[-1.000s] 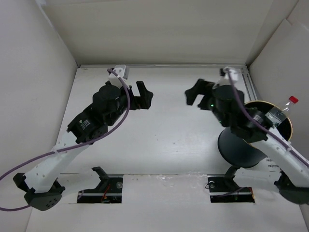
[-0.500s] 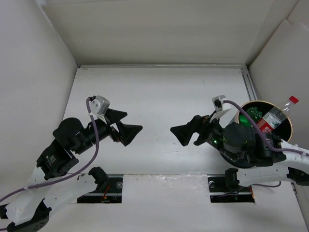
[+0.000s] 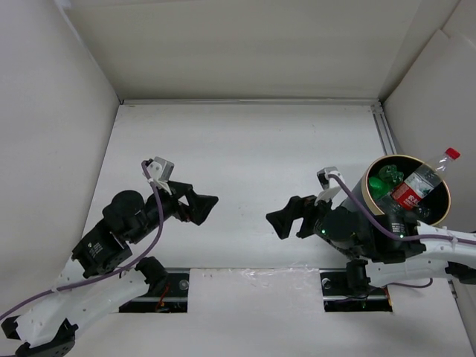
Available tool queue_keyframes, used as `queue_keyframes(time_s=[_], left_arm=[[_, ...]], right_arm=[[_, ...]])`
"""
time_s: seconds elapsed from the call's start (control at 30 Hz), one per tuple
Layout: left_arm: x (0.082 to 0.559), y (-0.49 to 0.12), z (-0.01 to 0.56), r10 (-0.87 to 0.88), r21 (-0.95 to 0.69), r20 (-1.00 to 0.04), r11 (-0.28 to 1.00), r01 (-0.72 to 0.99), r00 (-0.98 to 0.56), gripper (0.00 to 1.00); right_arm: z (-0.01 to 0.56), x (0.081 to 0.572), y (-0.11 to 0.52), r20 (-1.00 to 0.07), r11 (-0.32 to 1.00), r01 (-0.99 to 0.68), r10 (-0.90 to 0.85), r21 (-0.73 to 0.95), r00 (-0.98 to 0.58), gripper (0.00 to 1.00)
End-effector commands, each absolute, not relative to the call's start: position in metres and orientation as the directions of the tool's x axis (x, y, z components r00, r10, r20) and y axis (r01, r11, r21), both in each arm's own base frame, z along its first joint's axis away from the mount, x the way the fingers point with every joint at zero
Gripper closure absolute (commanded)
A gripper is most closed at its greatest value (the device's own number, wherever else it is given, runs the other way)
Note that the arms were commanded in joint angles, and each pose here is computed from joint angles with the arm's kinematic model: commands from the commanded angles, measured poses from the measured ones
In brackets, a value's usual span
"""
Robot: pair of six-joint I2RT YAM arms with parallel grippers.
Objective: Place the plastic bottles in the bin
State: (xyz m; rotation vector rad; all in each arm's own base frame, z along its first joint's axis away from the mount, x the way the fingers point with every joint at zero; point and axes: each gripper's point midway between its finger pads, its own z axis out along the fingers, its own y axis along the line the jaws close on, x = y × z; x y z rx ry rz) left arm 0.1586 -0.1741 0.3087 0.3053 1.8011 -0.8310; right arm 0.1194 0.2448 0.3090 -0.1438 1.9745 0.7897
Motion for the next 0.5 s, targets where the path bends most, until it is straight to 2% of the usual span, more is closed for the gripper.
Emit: queue_keyframes(time_s=[0.0,0.47], left_arm=[[0.1616,-0.1732,0.324,-0.241,-0.413,-0.903,0.714,0.565,-0.356,0.0],[0.1627,-0.1716,0.3207,-0.246,-0.413,-0.904,0.719,0.559,-0.351,0.0]], right_arm=[[0.3136,0.118,0.2482,-0.816,0.77,-0.41,0.237,0.488,-0.528,0.0],[0.3186,0.1182,0.2514,-0.816,0.771,-0.41,0.235,0.487,-0.528,0.0]])
